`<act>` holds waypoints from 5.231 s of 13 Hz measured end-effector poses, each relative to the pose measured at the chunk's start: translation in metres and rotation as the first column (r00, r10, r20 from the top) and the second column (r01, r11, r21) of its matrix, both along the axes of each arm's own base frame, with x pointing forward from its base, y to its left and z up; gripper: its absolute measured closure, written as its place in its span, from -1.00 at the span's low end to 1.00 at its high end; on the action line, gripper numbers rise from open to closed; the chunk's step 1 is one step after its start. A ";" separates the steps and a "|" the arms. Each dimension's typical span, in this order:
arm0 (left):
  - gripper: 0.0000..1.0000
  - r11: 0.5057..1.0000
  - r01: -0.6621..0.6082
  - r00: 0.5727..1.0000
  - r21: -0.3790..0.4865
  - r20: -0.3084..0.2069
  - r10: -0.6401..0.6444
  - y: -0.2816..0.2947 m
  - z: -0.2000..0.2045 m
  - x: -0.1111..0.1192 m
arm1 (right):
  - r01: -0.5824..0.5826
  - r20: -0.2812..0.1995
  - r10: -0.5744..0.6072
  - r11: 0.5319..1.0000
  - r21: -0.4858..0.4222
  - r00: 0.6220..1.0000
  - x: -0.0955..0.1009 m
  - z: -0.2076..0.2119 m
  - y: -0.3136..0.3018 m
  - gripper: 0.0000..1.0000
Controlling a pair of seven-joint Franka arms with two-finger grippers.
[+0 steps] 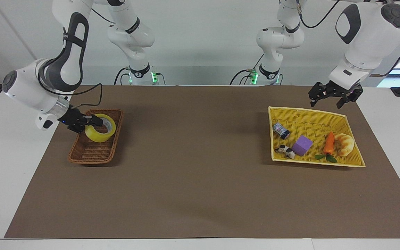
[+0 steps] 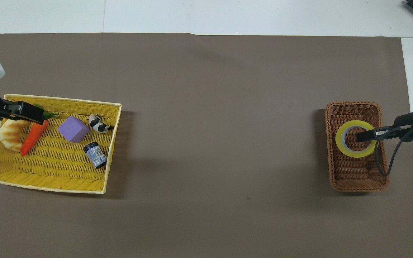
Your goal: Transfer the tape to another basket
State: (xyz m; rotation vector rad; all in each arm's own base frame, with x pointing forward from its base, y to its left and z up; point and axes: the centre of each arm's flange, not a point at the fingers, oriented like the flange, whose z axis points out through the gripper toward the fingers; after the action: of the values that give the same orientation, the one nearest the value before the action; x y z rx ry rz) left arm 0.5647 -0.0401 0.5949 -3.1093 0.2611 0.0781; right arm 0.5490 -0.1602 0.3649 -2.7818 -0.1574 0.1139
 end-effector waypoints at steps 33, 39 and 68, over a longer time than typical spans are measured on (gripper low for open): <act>-1.00 1.000 0.000 1.000 0.000 -0.003 0.000 0.000 -0.001 0.000 | 0.304 0.150 -0.269 0.902 -0.308 0.951 0.049 0.132 0.201 -1.00; -1.00 1.000 0.000 1.000 0.000 -0.003 0.000 0.000 -0.001 0.000 | 0.314 0.131 -0.287 0.898 -0.307 0.949 0.016 0.244 0.186 -1.00; -1.00 1.000 0.000 1.000 0.000 -0.003 0.000 0.000 -0.001 0.000 | 0.216 0.093 -0.195 0.906 -0.365 0.976 -0.048 0.309 0.162 -1.00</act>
State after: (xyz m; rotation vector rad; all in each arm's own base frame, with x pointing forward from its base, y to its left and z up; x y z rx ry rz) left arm 0.5647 -0.0402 0.5943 -3.1092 0.2616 0.0823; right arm 0.5007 0.0016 0.6736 -3.1621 0.1645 0.0145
